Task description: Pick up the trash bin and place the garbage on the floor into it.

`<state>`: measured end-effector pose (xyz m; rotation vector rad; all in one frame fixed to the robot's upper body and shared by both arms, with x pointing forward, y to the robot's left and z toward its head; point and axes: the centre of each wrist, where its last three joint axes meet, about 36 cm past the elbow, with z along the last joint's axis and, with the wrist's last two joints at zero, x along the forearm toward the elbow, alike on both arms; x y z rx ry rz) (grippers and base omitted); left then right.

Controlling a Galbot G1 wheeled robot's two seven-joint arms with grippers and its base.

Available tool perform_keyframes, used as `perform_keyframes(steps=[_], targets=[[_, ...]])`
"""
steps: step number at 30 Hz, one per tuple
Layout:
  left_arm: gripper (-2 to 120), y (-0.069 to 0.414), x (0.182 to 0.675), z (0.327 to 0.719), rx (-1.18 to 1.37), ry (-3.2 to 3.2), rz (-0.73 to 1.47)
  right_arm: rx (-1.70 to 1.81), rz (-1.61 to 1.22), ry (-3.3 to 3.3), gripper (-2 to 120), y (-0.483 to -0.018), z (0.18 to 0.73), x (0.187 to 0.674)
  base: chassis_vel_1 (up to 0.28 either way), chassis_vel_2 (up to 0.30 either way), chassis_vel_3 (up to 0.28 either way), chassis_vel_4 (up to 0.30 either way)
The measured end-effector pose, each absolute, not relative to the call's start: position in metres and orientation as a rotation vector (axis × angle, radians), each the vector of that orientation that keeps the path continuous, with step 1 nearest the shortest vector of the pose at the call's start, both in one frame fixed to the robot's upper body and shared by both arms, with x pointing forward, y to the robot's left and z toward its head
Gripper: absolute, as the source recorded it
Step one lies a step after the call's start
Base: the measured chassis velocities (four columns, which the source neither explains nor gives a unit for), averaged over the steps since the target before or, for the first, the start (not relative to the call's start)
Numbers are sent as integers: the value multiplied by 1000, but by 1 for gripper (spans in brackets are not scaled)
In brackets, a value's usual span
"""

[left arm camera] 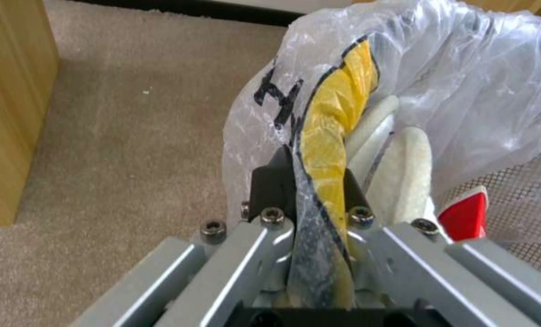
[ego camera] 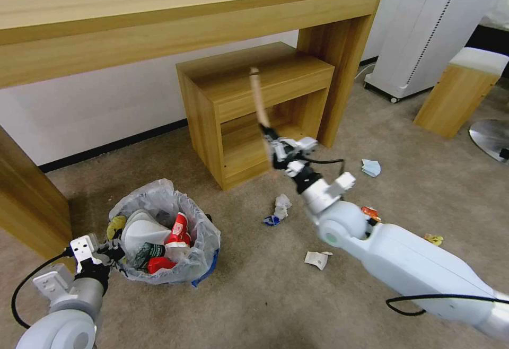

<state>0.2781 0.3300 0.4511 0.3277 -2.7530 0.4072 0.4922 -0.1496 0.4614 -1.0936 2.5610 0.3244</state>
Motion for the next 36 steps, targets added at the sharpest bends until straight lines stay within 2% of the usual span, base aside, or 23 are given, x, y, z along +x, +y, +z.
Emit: perform_keyframes(steps=[3,8,20,36], targets=[[3,329,278,452,326,-2756,411,-1220,279,2494,0,-117,469,505,0,0,0,0],[3,329,279,454,328,-2761,415,-1311,250,2455,0,-89,467,510,0,0,0,0],[3,329,280,458,328,-2772,433,-1541,216,2383,0,-10,429,500,0,0,0,0],[3,327,278,463,319,-2783,446,-1605,158,2345,0,23,390,495,0,0,0,0]])
